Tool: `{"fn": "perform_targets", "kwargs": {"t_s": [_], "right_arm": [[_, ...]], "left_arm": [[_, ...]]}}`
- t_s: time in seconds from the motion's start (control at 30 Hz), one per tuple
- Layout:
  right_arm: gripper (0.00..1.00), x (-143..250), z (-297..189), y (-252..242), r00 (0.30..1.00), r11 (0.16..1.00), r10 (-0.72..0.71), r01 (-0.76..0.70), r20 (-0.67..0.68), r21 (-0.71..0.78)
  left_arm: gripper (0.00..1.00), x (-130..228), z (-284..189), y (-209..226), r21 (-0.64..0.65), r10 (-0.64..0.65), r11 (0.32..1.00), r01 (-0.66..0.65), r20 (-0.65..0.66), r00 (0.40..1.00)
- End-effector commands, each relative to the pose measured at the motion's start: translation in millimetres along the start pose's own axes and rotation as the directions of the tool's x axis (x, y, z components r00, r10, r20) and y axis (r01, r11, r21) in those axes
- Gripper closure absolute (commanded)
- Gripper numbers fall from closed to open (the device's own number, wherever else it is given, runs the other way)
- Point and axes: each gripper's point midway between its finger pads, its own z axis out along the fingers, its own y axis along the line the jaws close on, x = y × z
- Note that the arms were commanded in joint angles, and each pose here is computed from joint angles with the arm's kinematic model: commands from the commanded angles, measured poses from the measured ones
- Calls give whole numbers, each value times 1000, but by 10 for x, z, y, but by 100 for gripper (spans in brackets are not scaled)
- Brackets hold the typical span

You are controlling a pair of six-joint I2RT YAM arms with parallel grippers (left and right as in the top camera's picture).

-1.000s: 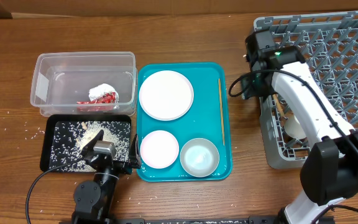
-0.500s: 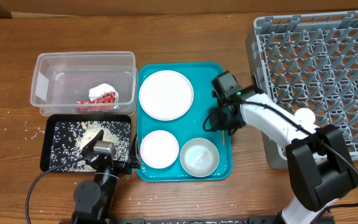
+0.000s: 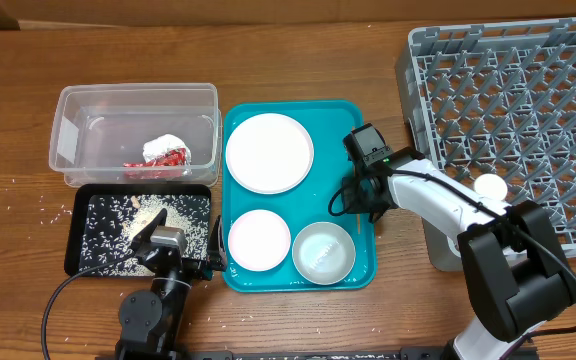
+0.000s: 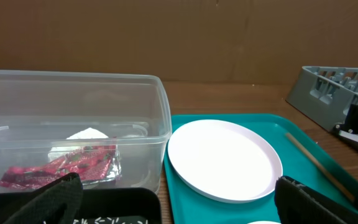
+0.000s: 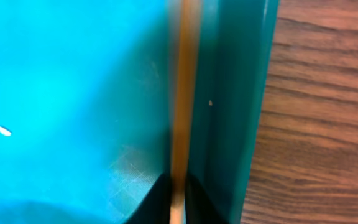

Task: Sort waste into correct bins and load items into the dishwasher
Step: 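Grasp the second chopstick with the right gripper and place it in the rack, then grasp the white bowl with the right gripper and place it in the rack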

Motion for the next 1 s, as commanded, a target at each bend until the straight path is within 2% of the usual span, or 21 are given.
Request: {"fn": "perform_targets", "kwargs": {"t_s": [0.0,0.07,0.2,0.3,0.37,0.5,0.7,0.73,0.77,0.8,0.87,0.9,0.93,0.97], "right_arm": [[96,-134,-183,32,1000,1000,6,-6,17,-1],[96,-301,-409,90,999,1000,7,-6,54,-14],[96,-828,-1282,-38,972,998,41,-52,230,42],[96,-1107,-1839,-510,923,971,84,-160,376,177],[96,-1232,-2037,-853,901,947,38,-170,431,271],[96,-1202,-1857,-1195,944,949,-75,-32,322,315],[96,-981,-1326,-1448,985,939,-83,27,149,343],[87,-956,-1256,-1454,988,939,-82,33,130,343],[60,-965,-1246,-1442,988,937,-88,38,129,347],[46,-992,-1301,-1464,986,926,-96,37,139,376],[44,-1026,-1472,-1489,983,908,-88,13,162,419],[44,-1039,-1599,-1422,979,919,-46,-37,200,392],[45,-1039,-1660,-1361,976,931,-20,-62,219,360],[44,-1020,-1772,-1134,971,969,-1,-58,237,242]], "left_arm": [[0,5,0,7,0,17,1000,-17,7,1000],[0,5,0,7,0,17,1000,-17,7,1000],[0,3,0,6,0,17,1000,-17,7,1000],[0,5,0,7,0,17,1000,-17,7,1000],[0,5,0,7,0,17,1000,-17,7,1000],[0,5,0,7,0,17,1000,-17,7,1000],[0,5,0,7,0,17,1000,-17,7,1000],[0,5,0,7,0,17,1000,-17,7,1000],[0,5,0,7,0,17,1000,-17,7,1000],[0,5,0,7,0,17,1000,-17,7,1000],[0,5,0,7,0,17,1000,-17,7,1000],[0,5,0,7,0,17,1000,-17,7,1000],[0,5,0,7,0,17,1000,-17,7,1000],[0,5,0,7,0,17,1000,-17,7,1000]]}}
